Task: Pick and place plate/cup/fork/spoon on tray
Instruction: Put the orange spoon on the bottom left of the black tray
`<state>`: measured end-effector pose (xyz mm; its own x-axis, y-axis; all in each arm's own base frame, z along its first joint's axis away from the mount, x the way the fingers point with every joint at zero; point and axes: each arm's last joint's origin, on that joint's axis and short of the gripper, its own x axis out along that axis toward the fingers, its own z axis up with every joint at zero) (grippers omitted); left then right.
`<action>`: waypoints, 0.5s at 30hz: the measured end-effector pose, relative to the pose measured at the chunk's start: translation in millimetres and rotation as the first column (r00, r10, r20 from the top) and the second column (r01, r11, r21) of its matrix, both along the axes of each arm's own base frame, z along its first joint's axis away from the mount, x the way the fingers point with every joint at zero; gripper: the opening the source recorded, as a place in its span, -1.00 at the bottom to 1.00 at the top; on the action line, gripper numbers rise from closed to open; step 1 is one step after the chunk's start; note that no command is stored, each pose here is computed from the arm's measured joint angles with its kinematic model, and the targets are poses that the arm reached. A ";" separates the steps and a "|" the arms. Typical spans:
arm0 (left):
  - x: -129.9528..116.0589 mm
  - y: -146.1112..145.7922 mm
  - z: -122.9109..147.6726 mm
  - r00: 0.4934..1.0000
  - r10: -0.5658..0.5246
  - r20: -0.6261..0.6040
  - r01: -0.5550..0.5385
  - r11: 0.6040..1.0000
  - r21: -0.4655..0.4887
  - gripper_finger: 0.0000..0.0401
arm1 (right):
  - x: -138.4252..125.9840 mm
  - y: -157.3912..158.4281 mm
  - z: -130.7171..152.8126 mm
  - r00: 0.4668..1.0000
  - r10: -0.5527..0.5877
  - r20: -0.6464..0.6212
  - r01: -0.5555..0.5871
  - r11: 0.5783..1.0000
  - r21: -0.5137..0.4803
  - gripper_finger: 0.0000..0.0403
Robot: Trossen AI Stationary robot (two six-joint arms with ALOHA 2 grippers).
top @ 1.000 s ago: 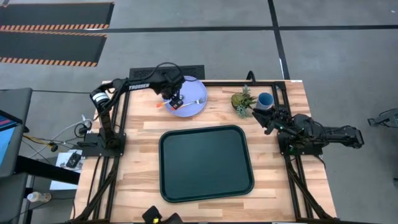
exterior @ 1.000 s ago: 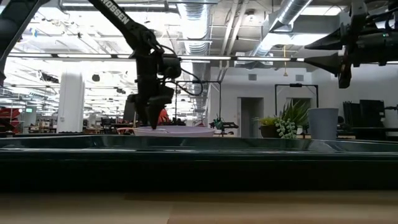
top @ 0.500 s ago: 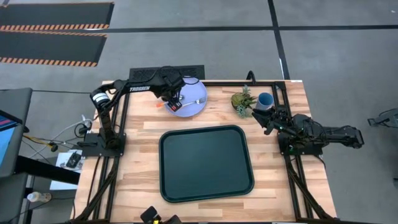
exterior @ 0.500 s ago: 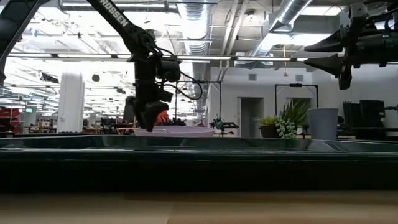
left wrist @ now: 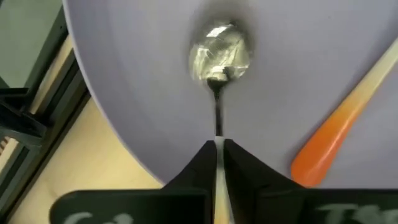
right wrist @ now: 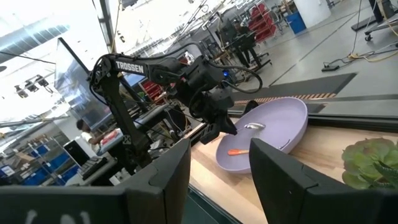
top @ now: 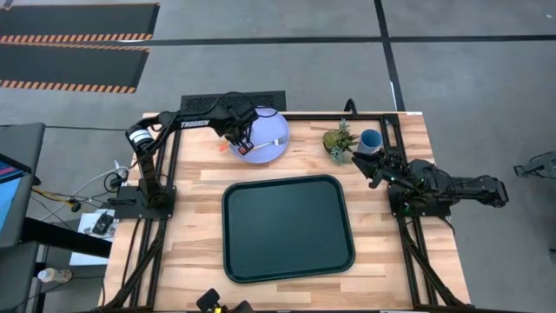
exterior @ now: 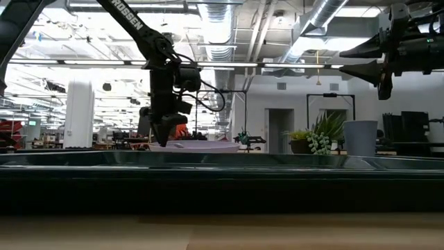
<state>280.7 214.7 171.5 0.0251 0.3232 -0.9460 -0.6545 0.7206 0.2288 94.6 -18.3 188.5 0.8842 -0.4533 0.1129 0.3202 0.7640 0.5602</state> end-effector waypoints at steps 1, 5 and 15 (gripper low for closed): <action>0.1 -0.1 0.0 1.000 -0.001 0.002 0.001 1.000 -0.002 -0.97 | 0.0 0.0 0.0 1.000 0.000 0.000 0.000 1.000 0.000 -0.06; 1.1 -1.5 0.0 1.000 0.006 0.007 -0.006 1.000 -0.005 -0.99 | 0.0 0.0 0.0 1.000 0.000 0.000 0.000 1.000 0.000 -0.06; 11.1 -3.3 16.6 0.983 0.072 0.167 -0.043 0.984 -0.172 -1.00 | 0.1 0.0 -0.7 1.000 0.002 -0.001 -0.002 1.000 0.013 -0.06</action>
<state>291.9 211.4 188.1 0.1783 0.1671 -0.9697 -0.7152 0.6988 -0.0111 94.7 -18.3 187.9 0.8851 -0.4531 0.1062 0.3194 0.7575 0.5694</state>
